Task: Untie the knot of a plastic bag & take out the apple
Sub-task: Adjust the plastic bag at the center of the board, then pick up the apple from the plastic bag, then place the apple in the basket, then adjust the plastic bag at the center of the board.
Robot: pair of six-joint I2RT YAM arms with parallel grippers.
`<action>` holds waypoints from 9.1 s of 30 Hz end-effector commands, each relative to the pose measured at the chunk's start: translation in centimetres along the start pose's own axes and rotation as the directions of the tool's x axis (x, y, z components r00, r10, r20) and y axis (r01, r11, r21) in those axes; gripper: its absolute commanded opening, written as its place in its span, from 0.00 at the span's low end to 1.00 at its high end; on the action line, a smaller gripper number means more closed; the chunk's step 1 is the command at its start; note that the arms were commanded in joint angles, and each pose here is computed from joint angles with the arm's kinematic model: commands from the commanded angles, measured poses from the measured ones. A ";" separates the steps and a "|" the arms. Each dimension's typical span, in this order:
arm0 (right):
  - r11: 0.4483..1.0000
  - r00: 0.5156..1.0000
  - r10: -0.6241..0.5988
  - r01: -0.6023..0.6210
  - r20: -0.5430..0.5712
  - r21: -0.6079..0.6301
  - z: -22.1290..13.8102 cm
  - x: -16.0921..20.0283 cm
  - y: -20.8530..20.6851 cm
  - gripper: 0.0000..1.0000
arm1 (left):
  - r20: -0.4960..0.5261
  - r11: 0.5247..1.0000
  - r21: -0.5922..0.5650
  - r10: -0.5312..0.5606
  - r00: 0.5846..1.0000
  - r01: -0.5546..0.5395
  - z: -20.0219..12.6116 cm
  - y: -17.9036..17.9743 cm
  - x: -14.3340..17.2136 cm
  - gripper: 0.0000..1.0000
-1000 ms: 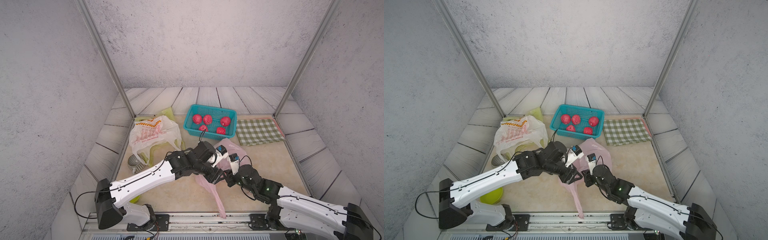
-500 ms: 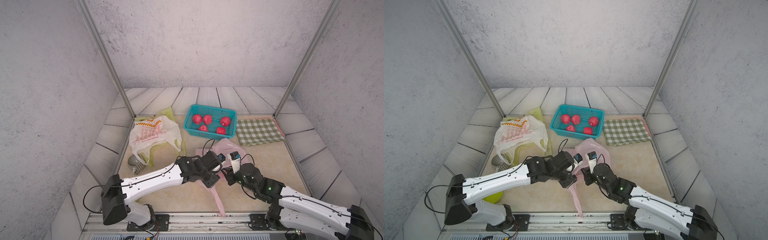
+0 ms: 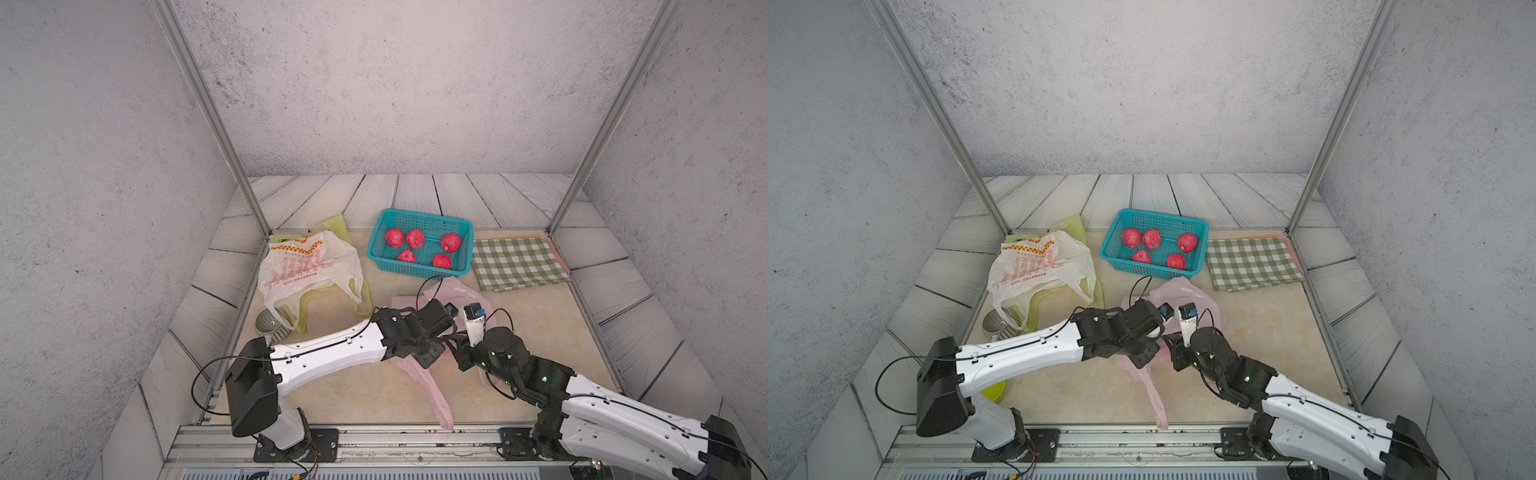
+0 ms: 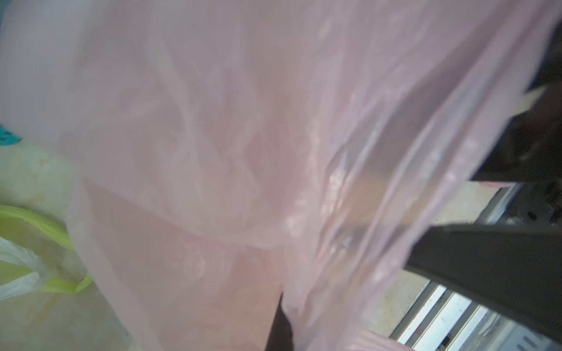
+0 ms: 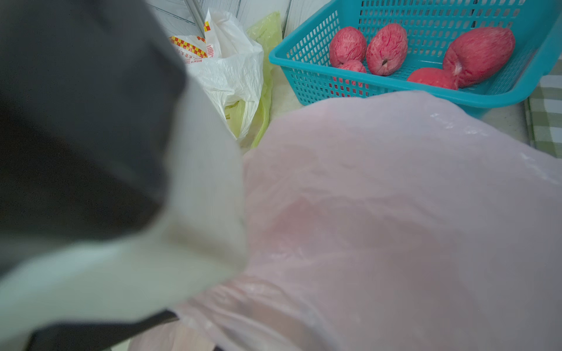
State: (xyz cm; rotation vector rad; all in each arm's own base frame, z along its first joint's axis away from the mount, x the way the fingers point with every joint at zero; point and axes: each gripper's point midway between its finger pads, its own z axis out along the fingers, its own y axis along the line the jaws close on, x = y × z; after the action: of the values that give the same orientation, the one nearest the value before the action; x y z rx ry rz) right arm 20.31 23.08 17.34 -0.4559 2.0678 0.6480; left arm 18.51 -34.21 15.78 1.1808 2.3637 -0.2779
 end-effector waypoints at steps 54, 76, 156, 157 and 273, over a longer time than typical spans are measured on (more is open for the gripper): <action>0.968 0.981 -0.156 0.175 -0.116 0.178 14.9 5.0 -0.3 0.88 | 0.052 1.000 0.029 0.011 0.999 -0.013 -6.8 2.2 -2.9 0.00; 0.971 0.979 -0.135 0.161 -0.150 0.178 20.8 4.3 -0.6 0.95 | 0.026 0.998 0.068 -0.016 1.000 0.014 -6.0 1.5 -1.6 0.00; 0.963 0.981 0.155 -0.125 -0.114 0.240 28.7 -19.1 -20.4 0.47 | 0.135 0.932 0.275 -0.282 0.950 0.237 -6.8 2.2 5.0 0.80; 0.963 0.981 0.157 -0.126 -0.114 0.237 29.6 -18.7 -21.0 0.48 | 0.138 0.935 0.273 -0.272 0.952 0.228 -7.1 2.4 4.7 0.80; 0.892 0.825 0.452 -0.419 -0.339 0.170 14.7 1.9 -14.4 0.04 | -0.057 0.553 0.323 -0.799 0.599 0.768 13.7 16.5 2.1 0.24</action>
State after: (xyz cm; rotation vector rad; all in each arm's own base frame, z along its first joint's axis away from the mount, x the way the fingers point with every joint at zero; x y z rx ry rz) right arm 36.13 22.21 5.67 -0.1089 2.5863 0.8139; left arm 34.05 -30.92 4.65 0.1738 2.6571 -1.1472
